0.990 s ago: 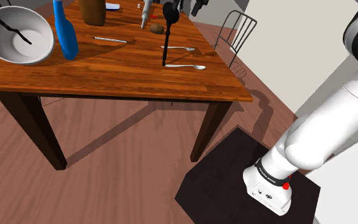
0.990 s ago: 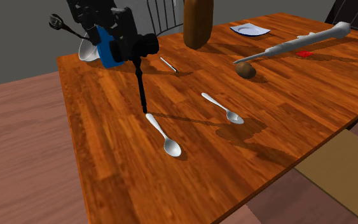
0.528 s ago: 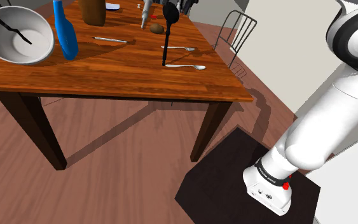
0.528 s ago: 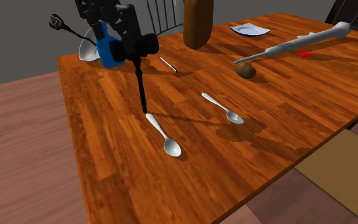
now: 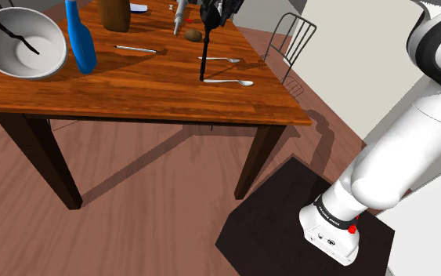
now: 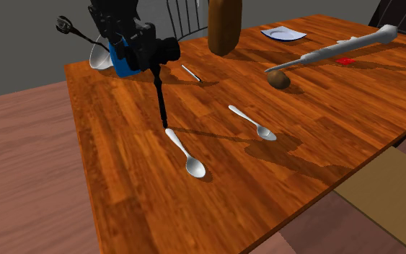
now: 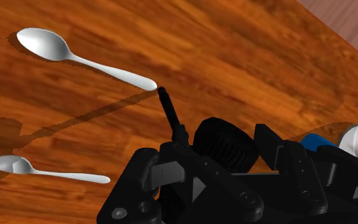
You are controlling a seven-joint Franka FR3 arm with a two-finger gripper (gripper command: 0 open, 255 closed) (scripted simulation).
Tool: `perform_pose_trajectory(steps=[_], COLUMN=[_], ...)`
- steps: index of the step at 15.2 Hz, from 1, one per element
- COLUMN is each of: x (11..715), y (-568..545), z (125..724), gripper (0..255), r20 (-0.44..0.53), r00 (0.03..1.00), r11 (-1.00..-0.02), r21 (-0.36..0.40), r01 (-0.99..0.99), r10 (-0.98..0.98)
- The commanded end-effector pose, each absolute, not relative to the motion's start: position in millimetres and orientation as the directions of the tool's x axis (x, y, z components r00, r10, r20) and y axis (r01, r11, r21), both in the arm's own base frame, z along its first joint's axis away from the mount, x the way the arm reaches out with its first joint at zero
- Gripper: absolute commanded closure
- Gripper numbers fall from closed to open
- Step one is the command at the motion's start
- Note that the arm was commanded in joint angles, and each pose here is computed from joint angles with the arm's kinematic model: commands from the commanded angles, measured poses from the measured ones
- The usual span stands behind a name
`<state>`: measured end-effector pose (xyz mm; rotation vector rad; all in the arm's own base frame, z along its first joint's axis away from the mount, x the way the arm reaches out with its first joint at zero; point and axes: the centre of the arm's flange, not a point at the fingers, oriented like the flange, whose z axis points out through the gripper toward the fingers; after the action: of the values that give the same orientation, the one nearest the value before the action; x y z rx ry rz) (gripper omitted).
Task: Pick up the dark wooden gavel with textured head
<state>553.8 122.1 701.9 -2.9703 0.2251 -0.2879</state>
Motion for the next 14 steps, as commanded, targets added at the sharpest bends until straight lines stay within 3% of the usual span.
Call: perform_pose_trajectory(steps=[1,14], x=[554,554], y=[122,122], z=[701,739], gripper=[255,255], r20=[0.178,0.178], r00=[0.970,0.970], r11=[-0.978,-0.978], r21=[-0.161,-0.161], r01=[-0.134,-0.134], r10=[-0.163,-0.163])
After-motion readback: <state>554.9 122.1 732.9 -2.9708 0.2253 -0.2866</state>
